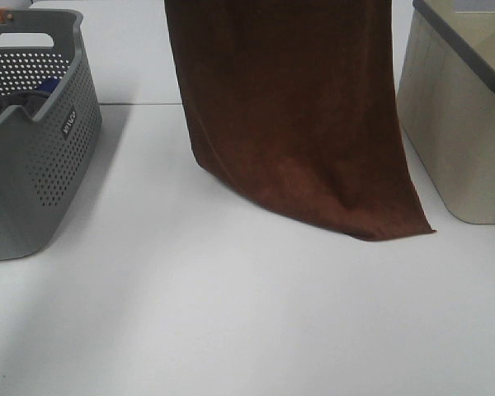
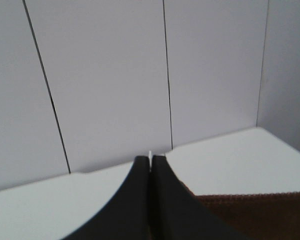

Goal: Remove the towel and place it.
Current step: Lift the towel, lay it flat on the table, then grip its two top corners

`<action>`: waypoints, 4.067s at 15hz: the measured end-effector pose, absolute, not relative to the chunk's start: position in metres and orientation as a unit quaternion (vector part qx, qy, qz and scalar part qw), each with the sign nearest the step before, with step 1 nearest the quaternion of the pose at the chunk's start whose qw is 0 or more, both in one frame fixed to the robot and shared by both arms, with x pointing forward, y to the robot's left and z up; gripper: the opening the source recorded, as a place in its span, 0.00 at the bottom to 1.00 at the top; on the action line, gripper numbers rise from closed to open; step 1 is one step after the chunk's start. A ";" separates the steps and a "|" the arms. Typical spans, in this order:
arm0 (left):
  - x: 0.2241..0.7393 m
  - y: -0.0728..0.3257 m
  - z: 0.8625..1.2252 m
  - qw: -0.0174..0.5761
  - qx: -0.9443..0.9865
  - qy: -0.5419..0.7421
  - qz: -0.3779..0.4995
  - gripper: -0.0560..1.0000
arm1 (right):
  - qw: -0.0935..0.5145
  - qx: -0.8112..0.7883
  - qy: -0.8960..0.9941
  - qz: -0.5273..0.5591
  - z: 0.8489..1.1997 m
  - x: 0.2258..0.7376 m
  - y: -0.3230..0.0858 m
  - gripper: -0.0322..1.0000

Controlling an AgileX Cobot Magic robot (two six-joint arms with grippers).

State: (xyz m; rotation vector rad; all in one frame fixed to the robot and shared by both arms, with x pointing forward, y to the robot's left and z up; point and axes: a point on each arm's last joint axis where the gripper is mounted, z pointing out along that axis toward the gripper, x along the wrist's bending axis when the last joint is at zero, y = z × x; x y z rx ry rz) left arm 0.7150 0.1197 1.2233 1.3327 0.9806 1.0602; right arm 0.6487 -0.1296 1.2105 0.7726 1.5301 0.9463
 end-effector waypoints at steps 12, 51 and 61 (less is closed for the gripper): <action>0.727 0.135 1.223 0.600 0.520 0.416 0.444 0.05 | 0.558 0.385 0.595 0.431 1.233 0.671 -0.140 0.03; 0.354 0.071 0.989 -0.031 0.828 0.558 -0.053 0.05 | -0.175 0.603 0.777 0.042 0.984 0.368 -0.208 0.04; 0.346 0.078 0.987 -0.081 0.804 0.586 -0.067 0.83 | -0.172 0.592 0.786 0.034 0.980 0.365 -0.211 0.62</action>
